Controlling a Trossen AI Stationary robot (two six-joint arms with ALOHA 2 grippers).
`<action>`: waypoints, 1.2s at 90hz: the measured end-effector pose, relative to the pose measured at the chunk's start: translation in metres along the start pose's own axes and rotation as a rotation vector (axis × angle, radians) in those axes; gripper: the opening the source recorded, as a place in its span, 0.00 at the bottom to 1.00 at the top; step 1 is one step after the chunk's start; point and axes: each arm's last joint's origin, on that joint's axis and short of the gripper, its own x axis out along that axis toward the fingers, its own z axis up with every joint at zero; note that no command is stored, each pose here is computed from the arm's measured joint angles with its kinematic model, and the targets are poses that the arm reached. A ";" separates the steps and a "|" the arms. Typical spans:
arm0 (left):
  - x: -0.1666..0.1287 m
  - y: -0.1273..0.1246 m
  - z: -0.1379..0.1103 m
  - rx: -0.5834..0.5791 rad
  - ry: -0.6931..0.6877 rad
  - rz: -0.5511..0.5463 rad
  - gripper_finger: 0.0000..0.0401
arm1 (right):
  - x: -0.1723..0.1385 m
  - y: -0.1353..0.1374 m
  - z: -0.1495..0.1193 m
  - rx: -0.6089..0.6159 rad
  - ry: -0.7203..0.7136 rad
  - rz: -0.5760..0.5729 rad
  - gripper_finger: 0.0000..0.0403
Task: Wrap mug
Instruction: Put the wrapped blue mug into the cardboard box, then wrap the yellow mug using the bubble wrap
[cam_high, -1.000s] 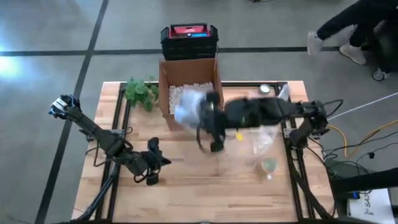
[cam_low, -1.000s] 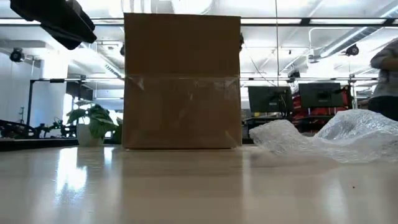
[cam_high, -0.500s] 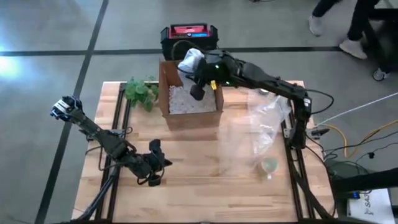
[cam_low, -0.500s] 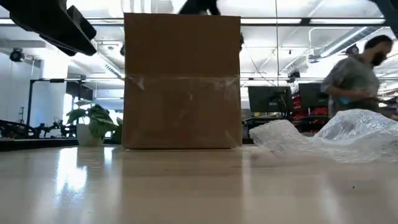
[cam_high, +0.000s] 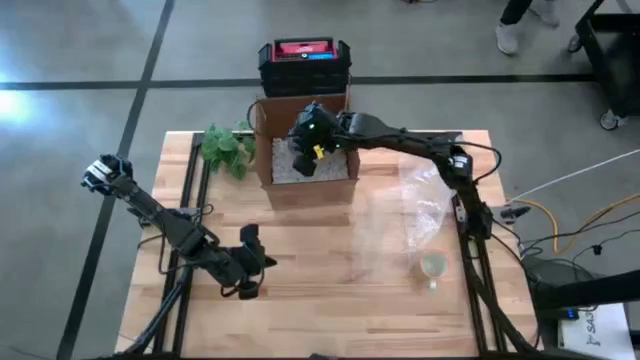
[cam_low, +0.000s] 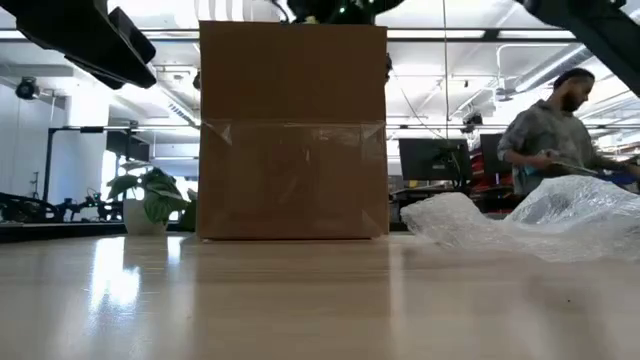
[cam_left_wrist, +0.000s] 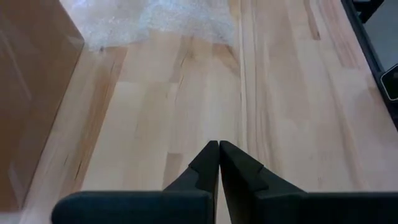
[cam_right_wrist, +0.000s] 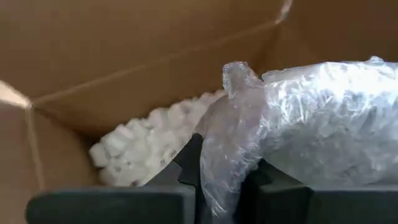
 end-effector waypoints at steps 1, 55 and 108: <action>0.000 0.000 0.000 0.000 0.000 0.000 0.00 | 0.000 0.000 0.000 0.006 -0.001 0.001 0.11; 0.000 0.000 0.000 -0.001 0.000 -0.004 0.00 | -0.026 -0.002 0.010 0.044 0.002 0.035 0.68; 0.000 0.000 0.001 -0.013 -0.011 0.002 0.00 | -0.218 0.058 -0.013 -0.056 0.157 0.149 0.65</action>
